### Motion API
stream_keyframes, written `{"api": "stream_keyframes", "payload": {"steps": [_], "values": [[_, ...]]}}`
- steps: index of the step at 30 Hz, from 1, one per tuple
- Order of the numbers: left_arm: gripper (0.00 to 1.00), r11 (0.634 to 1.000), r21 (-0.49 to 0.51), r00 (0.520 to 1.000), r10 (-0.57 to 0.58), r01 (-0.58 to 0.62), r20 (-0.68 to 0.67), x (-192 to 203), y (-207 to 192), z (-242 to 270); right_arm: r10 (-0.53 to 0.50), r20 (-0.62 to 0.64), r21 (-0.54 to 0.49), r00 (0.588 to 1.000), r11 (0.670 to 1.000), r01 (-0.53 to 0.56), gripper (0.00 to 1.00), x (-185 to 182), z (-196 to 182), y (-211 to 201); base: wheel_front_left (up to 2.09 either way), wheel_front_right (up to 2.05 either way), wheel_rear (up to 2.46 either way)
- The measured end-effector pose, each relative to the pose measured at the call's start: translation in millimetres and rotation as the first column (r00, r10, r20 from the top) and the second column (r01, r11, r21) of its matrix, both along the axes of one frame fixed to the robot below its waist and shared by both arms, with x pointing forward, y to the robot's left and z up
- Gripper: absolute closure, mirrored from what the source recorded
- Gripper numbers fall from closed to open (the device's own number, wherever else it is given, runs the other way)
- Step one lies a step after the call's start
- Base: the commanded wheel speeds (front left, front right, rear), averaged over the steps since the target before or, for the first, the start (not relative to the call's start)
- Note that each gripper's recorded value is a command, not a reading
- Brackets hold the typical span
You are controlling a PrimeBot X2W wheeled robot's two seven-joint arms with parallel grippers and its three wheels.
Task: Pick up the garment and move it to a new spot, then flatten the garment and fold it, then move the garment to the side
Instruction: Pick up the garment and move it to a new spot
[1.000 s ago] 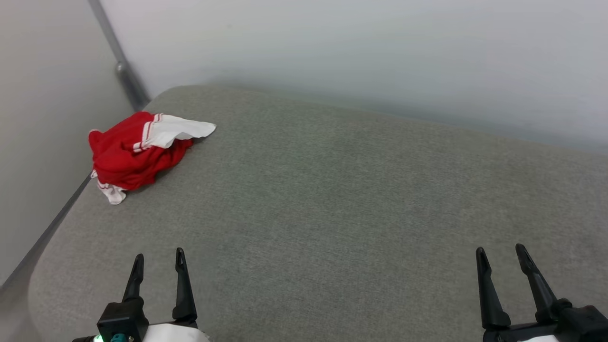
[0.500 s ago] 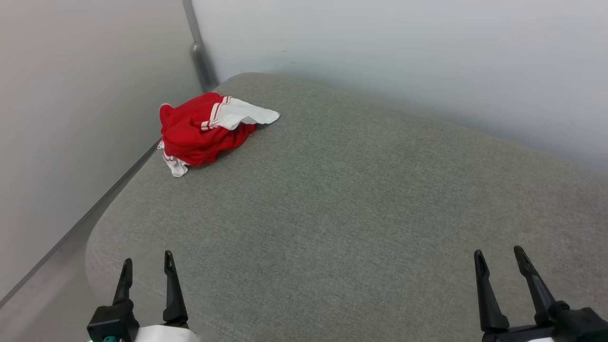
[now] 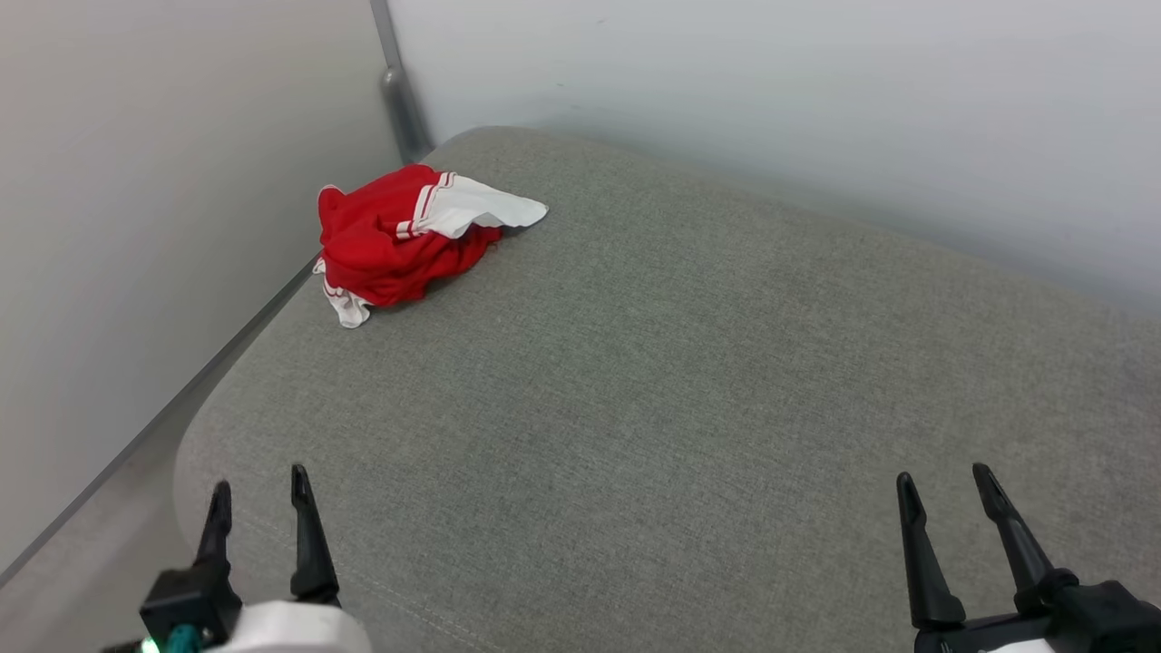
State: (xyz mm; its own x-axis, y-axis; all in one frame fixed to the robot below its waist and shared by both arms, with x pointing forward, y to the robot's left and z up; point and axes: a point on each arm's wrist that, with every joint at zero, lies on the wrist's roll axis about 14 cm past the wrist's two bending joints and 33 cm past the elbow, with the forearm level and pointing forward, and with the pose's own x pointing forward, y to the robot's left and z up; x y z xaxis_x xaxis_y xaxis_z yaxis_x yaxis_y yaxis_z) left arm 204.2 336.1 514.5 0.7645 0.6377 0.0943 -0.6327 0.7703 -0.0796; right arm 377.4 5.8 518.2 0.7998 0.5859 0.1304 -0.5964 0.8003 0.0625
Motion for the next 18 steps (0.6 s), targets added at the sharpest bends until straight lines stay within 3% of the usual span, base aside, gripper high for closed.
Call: {"api": "stream_keyframes", "payload": {"steps": [8, 18], "values": [[0.0, 0.994, 0.101, 0.996, -0.058, 0.051, 0.063, 43, 37, 41, -0.03, 0.004, -0.018, 1.0, 0.999, 0.03, 0.0, 12, -6, -8, 0.0, 0.0, 0.0], [0.0, 0.959, 0.265, 0.978, -0.146, 0.103, 0.149, 142, 80, 118, -0.116, 0.039, -0.046, 0.992, 0.992, 0.118, 0.0, 55, -20, -29, 0.0, 0.0, 0.0]]}}
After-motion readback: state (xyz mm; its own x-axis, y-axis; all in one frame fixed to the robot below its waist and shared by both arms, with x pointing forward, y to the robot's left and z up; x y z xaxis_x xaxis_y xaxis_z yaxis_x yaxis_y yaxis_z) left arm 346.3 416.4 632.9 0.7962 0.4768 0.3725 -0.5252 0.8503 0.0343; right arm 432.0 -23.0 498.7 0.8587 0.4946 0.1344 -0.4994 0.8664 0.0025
